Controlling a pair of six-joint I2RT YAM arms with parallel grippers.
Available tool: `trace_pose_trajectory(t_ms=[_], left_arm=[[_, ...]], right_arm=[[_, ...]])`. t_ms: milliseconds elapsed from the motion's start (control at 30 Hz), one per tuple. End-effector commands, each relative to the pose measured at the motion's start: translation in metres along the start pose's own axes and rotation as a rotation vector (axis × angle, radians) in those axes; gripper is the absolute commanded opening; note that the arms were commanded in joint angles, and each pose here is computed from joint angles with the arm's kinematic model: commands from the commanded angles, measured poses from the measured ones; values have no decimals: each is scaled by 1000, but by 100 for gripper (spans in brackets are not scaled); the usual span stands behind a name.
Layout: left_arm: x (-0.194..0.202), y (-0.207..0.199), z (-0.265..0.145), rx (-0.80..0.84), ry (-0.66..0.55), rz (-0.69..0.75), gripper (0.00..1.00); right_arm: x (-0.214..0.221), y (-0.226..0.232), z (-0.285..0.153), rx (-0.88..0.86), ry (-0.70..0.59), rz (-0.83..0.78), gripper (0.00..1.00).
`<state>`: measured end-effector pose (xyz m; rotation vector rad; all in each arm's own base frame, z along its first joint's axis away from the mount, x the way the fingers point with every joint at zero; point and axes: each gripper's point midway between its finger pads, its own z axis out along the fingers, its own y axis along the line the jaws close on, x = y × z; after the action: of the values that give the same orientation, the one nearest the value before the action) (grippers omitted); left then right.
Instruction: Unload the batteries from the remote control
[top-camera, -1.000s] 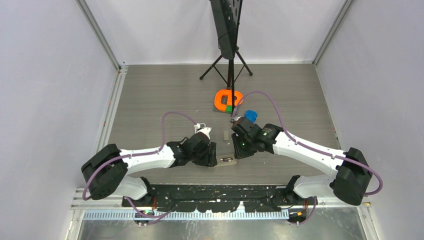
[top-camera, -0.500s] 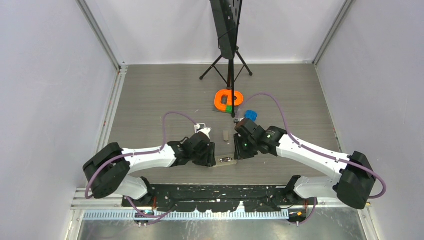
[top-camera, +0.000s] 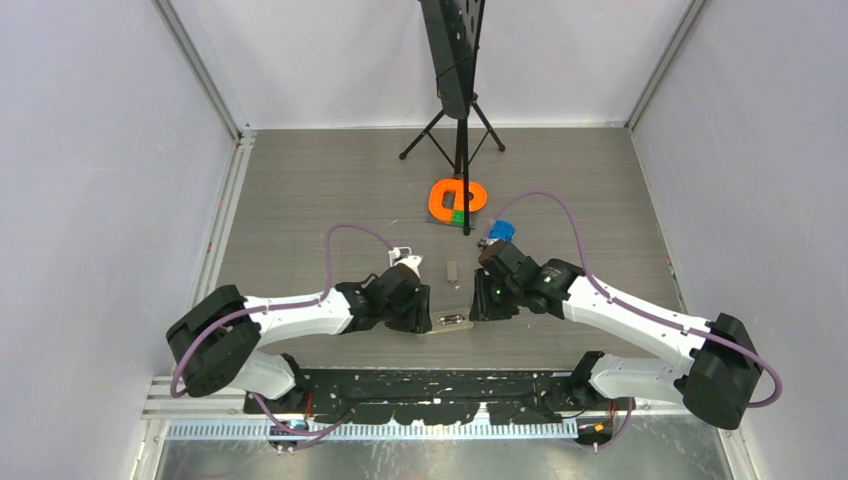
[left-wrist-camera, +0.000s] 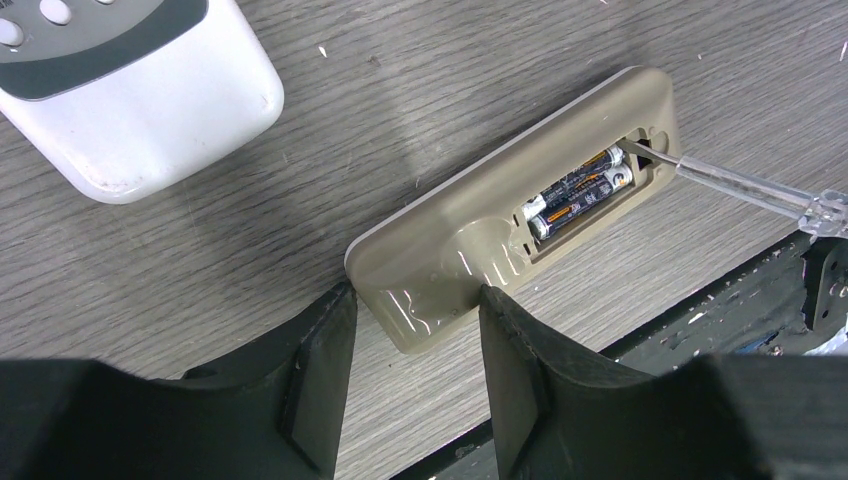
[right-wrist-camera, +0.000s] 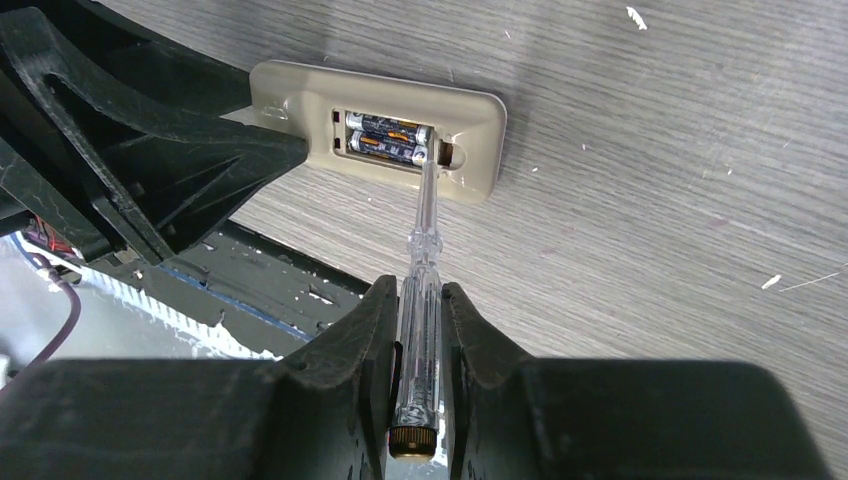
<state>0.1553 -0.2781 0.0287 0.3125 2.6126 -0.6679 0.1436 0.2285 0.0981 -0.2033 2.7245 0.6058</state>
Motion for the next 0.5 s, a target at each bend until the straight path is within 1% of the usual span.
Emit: trace_pose_trajectory(t_ms=[0,133,267,467], left_arm=[[-7,-16,4,50,-6,0,49],[-7,-16,4,48,-7,-4,49],[-7,-15,4,45,-8,-6,48],[-6,-15,4,40,-2,-2,48]], right_arm=[[-30,78,-26,-360,-93,17,0],[-32,76,-27,-360,-102,32,0],[-34,67,-27,-309,-115,29,0],[-37,70,-35,-335,-134,35,0]])
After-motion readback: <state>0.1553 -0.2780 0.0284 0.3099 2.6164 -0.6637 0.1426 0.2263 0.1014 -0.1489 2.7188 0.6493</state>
